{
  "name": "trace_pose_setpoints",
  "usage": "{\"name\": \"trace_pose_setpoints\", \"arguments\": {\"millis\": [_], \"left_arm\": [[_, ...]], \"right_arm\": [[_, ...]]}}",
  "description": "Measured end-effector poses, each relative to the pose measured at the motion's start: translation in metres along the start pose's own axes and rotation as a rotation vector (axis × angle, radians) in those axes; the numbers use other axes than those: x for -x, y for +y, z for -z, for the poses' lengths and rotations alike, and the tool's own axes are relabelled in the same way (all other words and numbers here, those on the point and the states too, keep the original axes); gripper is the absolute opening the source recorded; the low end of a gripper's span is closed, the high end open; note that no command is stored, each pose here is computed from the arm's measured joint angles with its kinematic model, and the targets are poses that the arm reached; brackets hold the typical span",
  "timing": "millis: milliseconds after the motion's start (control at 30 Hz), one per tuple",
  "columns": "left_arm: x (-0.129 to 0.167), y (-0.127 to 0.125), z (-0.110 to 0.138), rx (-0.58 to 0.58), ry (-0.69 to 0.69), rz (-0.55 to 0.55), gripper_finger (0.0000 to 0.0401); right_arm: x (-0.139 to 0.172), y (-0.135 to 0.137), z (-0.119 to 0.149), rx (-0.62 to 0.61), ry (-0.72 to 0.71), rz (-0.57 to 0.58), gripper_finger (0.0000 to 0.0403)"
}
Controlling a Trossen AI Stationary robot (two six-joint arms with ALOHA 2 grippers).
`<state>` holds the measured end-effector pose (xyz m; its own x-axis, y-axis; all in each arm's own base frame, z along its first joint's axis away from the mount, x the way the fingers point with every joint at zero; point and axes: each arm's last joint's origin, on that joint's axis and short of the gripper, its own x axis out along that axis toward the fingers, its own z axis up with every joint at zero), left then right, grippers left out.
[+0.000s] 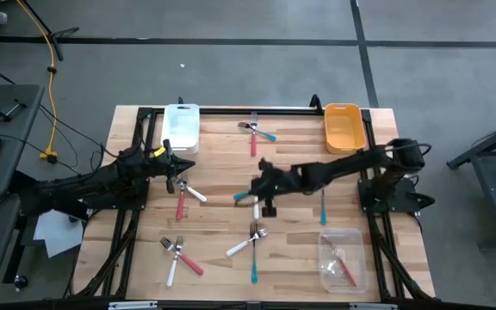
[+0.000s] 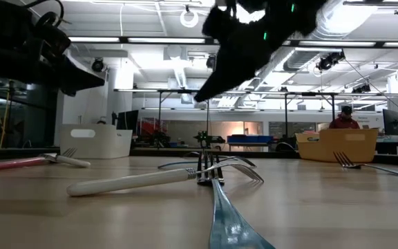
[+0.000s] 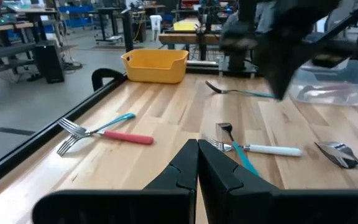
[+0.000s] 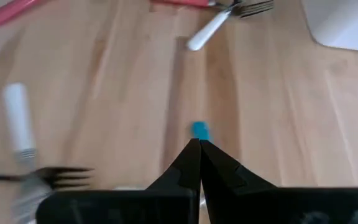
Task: Sort silverware by color (type)
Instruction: Put the center blue fork into the white bin
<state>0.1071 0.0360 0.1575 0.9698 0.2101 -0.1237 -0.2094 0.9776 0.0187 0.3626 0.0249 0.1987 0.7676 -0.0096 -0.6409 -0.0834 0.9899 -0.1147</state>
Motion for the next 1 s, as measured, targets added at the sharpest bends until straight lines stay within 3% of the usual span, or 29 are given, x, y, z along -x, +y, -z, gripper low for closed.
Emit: {"name": "trace_pose_setpoints", "arguments": {"millis": [300, 533, 800, 1000], "left_arm": [[-0.007, -0.004, 0.007, 0.042, 0.082, 0.015, 0.0000], [-0.016, -0.007, -0.004, 0.106, 0.132, 0.045, 0.0000], [-0.039, -0.010, -0.032, 0.097, 0.195, 0.078, 0.0000], [-0.057, -0.009, -0.036, 0.102, 0.268, 0.077, 0.0001]], "right_arm": [[-0.003, -0.064, 0.039, -0.032, -0.316, 0.041, 0.0000], [0.004, -0.103, 0.052, -0.080, -0.374, 0.098, 0.0000], [0.020, -0.147, 0.051, -0.103, -0.421, 0.133, 0.0000], [0.034, -0.166, 0.049, -0.131, -0.469, 0.184, 0.0000]]}}
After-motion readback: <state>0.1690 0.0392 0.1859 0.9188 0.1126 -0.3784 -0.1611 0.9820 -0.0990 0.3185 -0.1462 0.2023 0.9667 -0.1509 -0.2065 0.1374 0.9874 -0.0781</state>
